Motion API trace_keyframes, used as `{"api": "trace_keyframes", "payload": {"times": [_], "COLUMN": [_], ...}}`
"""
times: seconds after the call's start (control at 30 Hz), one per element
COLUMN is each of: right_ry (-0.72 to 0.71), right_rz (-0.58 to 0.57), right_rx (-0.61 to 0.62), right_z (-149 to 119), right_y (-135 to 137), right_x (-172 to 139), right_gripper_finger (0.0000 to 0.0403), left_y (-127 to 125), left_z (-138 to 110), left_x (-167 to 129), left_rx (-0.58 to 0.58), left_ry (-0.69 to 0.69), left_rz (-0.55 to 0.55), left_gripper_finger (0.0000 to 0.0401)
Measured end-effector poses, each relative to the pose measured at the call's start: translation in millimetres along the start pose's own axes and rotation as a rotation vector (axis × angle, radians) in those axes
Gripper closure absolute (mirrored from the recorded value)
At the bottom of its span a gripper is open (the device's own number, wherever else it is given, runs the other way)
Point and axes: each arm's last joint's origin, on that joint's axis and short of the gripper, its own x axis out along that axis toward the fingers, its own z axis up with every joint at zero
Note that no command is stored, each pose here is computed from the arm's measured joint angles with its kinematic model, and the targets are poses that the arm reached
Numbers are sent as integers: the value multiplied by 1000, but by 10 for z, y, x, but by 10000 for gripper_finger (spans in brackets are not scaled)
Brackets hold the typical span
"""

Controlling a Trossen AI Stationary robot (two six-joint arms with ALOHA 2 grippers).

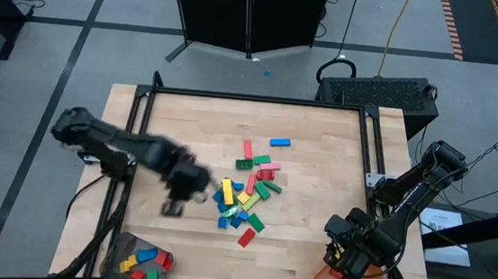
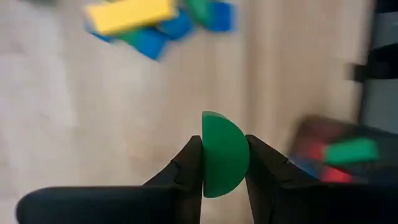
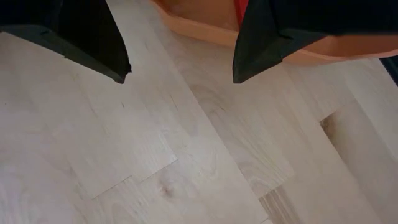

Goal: Sort blocks by size
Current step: Put the green semicircle block into the black bin, then put the yellow rectangular block into the orange bin

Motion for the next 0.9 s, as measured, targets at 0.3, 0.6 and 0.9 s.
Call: {"api": "trace_keyframes", "payload": {"times": [0.3,0.6,0.9], "right_ry": [0,1,1], "right_rz": [0,0,0], "right_rx": [-1,-5,-23], "right_z": [-1,-1,0], "right_y": [0,0,0], "right_x": [0,0,0], "right_gripper_finger": [126,126,126], "left_y": [-1106,-1509,-1410], "left_z": [-641,-984,-930], "left_x": [187,613,677], "left_rx": [-45,81,45], "left_ry": [-17,10,31], "left_rz": [-181,-315,-290], "left_gripper_finger": [325,289,226]}}
